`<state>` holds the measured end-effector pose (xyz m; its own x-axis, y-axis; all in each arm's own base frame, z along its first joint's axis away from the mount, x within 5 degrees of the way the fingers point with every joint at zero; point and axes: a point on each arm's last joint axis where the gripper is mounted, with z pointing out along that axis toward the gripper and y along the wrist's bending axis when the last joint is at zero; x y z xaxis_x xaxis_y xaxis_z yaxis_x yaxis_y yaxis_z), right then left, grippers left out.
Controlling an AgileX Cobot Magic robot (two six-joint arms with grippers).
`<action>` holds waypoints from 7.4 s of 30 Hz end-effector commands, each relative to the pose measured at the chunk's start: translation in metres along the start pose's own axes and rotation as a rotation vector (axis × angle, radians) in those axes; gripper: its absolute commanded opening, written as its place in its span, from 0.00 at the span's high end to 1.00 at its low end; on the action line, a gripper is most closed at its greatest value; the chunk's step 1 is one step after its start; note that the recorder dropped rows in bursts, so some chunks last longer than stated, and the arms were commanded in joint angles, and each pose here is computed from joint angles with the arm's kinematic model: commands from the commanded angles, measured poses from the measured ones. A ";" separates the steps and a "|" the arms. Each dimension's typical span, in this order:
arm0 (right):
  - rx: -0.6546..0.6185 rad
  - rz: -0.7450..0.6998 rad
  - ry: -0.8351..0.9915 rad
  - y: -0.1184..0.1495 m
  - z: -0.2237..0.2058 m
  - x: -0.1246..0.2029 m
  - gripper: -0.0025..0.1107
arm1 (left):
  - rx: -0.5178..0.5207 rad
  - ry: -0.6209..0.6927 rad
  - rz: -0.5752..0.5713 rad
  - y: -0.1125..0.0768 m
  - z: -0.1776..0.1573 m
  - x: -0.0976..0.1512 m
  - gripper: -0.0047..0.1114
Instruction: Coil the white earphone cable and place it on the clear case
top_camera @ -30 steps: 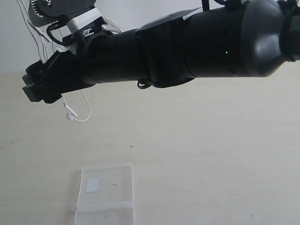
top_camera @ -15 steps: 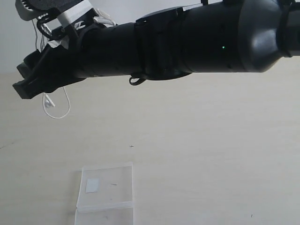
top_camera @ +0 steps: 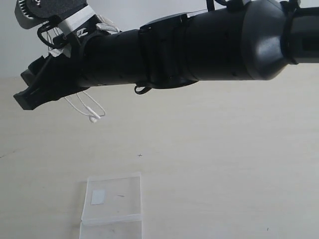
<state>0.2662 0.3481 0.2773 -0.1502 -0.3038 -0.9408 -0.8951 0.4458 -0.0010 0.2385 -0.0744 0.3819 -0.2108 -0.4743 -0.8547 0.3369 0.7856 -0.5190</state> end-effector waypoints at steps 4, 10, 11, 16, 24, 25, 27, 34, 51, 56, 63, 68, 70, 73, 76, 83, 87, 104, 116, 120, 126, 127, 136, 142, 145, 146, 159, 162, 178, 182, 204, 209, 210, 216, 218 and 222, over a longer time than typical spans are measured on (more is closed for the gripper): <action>0.038 -0.005 0.001 -0.003 0.000 -0.002 0.74 | 0.008 -0.016 0.000 -0.002 -0.002 -0.004 0.96; 0.043 -0.002 0.002 -0.004 0.000 -0.002 0.74 | -0.012 -0.014 -0.001 0.000 -0.002 -0.004 0.96; 0.043 -0.002 0.002 -0.004 0.000 -0.002 0.74 | -0.012 -0.014 -0.001 0.000 -0.002 -0.004 0.96; 0.046 -0.002 0.003 -0.004 0.000 -0.002 0.91 | -0.017 -0.012 -0.001 0.000 -0.001 -0.004 0.96; 0.100 -0.002 0.017 -0.009 -0.001 -0.001 0.98 | -0.034 -0.010 -0.001 0.002 -0.001 -0.003 0.96; 0.116 0.001 0.022 -0.010 -0.001 0.000 0.98 | -0.052 -0.009 0.007 0.003 -0.002 -0.004 0.96; 0.165 0.033 0.031 -0.014 -0.003 0.001 0.98 | -0.097 -0.005 0.034 0.007 -0.003 -0.004 0.96; 0.187 0.016 0.045 -0.011 -0.024 0.003 0.98 | -0.244 0.018 0.143 0.019 -0.007 -0.004 0.96; 0.304 -0.020 -0.067 -0.011 -0.086 -0.038 0.98 | -0.210 0.155 0.223 0.037 -0.011 0.042 0.96; 0.409 -0.092 0.000 -0.020 -0.089 -0.027 0.98 | -0.148 0.148 0.242 0.032 -0.010 0.042 0.96; 0.436 -0.106 0.016 -0.022 -0.088 -0.026 0.98 | -0.123 0.147 0.246 0.030 -0.009 0.042 0.96; 0.436 -0.106 0.016 -0.022 -0.088 -0.026 0.98 | -0.167 0.155 0.248 0.034 -0.010 0.042 0.87; 0.430 -0.106 0.021 -0.021 -0.088 -0.024 0.98 | -0.142 0.151 0.247 0.032 -0.009 0.042 0.79; 0.433 -0.107 0.053 -0.021 -0.087 -0.013 0.98 | -0.058 0.137 0.242 0.024 -0.008 0.042 0.63; 0.467 -0.133 0.094 -0.024 -0.088 -0.005 0.98 | -0.016 0.130 0.220 0.020 -0.008 0.042 0.50; 0.730 -0.234 0.249 -0.046 -0.103 0.007 0.98 | -0.020 0.136 0.178 0.021 -0.008 0.044 0.48; 0.853 -0.254 0.314 -0.054 -0.113 0.009 0.98 | -0.072 0.169 0.176 0.030 -0.010 0.053 0.48; 0.617 -0.143 0.080 -0.024 -0.147 -0.009 0.98 | -0.631 0.374 0.131 0.094 -0.043 0.099 0.96; 0.016 0.310 -0.082 0.044 -0.191 0.029 0.98 | -0.735 0.449 0.178 0.108 -0.058 0.114 0.96; -0.160 0.315 0.007 0.063 -0.200 0.044 0.98 | -0.763 0.504 0.174 0.116 -0.068 0.131 0.96; -0.071 0.357 0.391 0.061 -0.206 0.078 0.98 | -0.679 0.511 0.140 0.113 -0.067 0.139 0.96; -0.035 0.388 0.397 0.059 -0.206 0.078 0.98 | -0.665 0.508 0.130 0.112 -0.066 0.140 0.96; 0.088 0.545 0.444 0.050 -0.210 0.062 0.98 | -0.643 0.503 0.120 0.110 -0.065 0.140 0.96; 0.082 0.617 0.637 0.050 -0.189 0.064 0.98 | -0.625 0.499 0.117 0.109 -0.064 0.140 0.96; 0.079 0.632 0.742 0.046 -0.165 0.064 0.98 | -0.594 0.493 0.111 0.107 -0.062 0.140 0.96; 0.079 0.642 0.762 0.044 -0.158 0.060 0.98 | -0.590 0.492 0.111 0.106 -0.062 0.140 0.96; 0.047 0.700 1.141 0.038 -0.101 0.063 0.98 | -0.644 0.503 0.121 0.110 -0.065 0.140 0.96; 0.018 0.736 1.157 0.042 -0.101 0.062 0.98 | -0.641 0.502 0.120 0.110 -0.065 0.140 0.96; -0.079 0.909 1.161 0.055 -0.092 0.061 0.98 | -0.625 0.500 0.121 0.109 -0.064 0.140 0.96; -0.105 0.864 1.199 0.073 -0.087 0.065 0.98 | -0.624 0.500 0.123 0.109 -0.064 0.140 0.96; 0.000 0.819 1.231 0.030 -0.001 0.092 0.98 | -0.625 0.540 0.104 0.113 -0.072 0.153 0.96; 0.019 0.805 1.243 0.025 0.019 0.102 0.98 | -0.627 0.546 0.104 0.114 -0.073 0.155 0.96; 0.027 0.809 1.218 0.024 0.025 0.105 0.98 | -0.627 0.546 0.104 0.114 -0.073 0.155 0.96; 0.077 0.837 1.101 0.017 0.048 0.118 0.98 | -0.623 0.554 0.102 0.114 -0.075 0.158 0.96; 0.091 0.826 1.074 0.015 0.051 0.120 0.98 | -0.624 0.556 0.102 0.115 -0.075 0.158 0.96; 0.129 0.764 1.033 0.009 0.054 0.120 0.98 | -0.624 0.556 0.102 0.115 -0.075 0.158 0.96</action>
<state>0.2553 0.3616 0.1441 -0.9100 -0.4133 0.0330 -0.3761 0.8563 0.3539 0.1762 -0.0293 0.1887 -0.6818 -0.2469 -0.6886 -0.1565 0.9688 -0.1924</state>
